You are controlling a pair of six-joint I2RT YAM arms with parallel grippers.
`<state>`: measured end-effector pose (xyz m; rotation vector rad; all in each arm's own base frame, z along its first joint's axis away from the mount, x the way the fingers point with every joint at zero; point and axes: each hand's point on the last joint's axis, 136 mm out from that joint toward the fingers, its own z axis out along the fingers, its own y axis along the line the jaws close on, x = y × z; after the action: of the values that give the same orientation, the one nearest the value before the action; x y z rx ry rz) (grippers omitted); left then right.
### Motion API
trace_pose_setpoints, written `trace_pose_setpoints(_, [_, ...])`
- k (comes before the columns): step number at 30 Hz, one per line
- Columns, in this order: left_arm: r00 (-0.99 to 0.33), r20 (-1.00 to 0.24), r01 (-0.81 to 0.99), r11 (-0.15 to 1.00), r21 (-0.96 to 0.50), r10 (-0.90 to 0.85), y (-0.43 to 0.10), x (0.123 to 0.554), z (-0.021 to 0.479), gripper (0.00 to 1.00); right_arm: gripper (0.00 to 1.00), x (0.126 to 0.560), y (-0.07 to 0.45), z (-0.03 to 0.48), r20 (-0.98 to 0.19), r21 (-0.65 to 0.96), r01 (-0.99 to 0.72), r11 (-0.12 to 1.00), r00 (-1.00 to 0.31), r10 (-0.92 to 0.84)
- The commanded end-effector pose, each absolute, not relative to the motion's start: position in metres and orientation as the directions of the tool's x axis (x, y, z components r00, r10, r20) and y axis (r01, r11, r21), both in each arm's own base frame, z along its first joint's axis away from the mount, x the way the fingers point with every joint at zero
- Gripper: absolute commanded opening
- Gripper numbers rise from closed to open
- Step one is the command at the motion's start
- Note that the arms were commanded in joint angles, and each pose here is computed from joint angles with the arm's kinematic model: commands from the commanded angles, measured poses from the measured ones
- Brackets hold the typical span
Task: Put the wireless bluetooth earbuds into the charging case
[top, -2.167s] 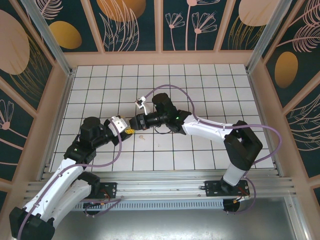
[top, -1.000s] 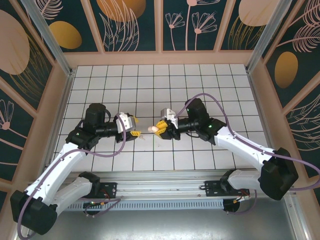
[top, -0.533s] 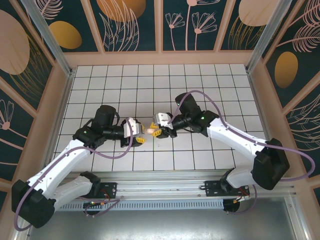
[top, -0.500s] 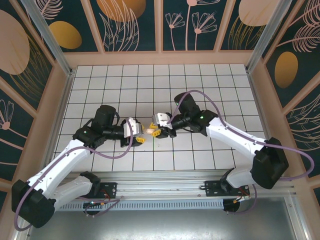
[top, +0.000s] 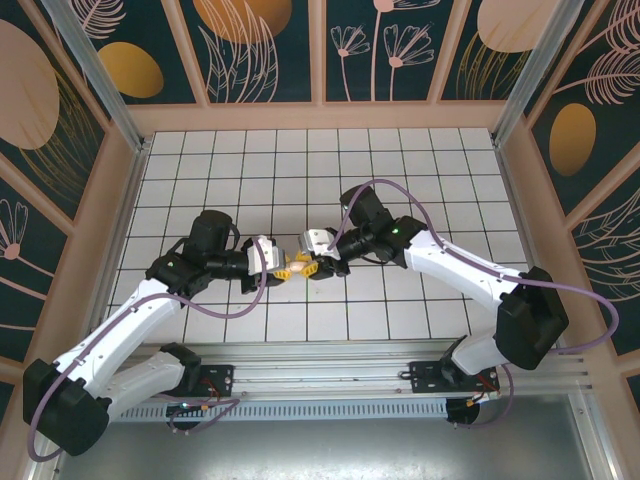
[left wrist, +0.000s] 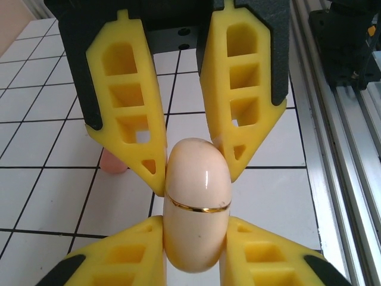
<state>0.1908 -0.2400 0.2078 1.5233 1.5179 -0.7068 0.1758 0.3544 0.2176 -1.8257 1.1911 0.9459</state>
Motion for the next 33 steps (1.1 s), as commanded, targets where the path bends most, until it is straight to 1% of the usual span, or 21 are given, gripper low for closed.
trace_pose_setpoints(1, [0.149, -0.871, 0.977, 0.068, 0.204, 0.469, -0.245, 0.186, 0.221, 0.19, 0.26, 0.178, 0.360, 0.232, -0.876, -0.239, -0.925, -0.294, 0.337, -0.346])
trace_pose_setpoints(8, [0.178, -0.897, 0.964, 0.112, 0.241, 0.405, -0.245, 0.185, 0.232, 0.10, 0.28, 0.181, 0.355, 0.241, -0.892, -0.270, -0.930, -0.249, 0.339, -0.299])
trace_pose_setpoints(10, [0.171, -0.907, 0.965, 0.123, 0.233, 0.384, -0.246, 0.185, 0.234, 0.08, 0.32, 0.183, 0.349, 0.248, -0.907, -0.276, -0.937, -0.215, 0.328, -0.265])
trace_pose_setpoints(15, [0.102, -0.942, 0.975, 0.156, 0.159, 0.321, -0.251, 0.187, 0.232, 0.07, 0.48, 0.179, 0.325, 0.264, -0.934, -0.296, -0.946, -0.134, 0.316, -0.167])
trace_pose_setpoints(19, [0.057, -0.966, 0.983, 0.155, 0.099, 0.253, -0.256, 0.185, 0.235, 0.08, 0.54, 0.165, 0.309, 0.276, -0.944, -0.318, -0.944, -0.092, 0.324, -0.065])
trace_pose_setpoints(22, [0.031, -0.976, 0.986, 0.156, 0.065, 0.214, -0.258, 0.184, 0.236, 0.09, 0.55, 0.158, 0.304, 0.276, -0.951, -0.306, -0.948, -0.084, 0.309, -0.025])
trace_pose_setpoints(26, [0.028, -0.982, 0.991, 0.126, 0.052, 0.187, -0.260, 0.179, 0.238, 0.09, 0.56, 0.156, 0.305, 0.277, -0.958, -0.285, -0.954, -0.090, 0.286, -0.007])
trace_pose_setpoints(33, [0.019, -0.988, 0.996, 0.088, 0.033, 0.155, -0.264, 0.176, 0.245, 0.10, 0.54, 0.156, 0.316, 0.284, -0.962, -0.272, -0.951, -0.144, 0.273, 0.019])
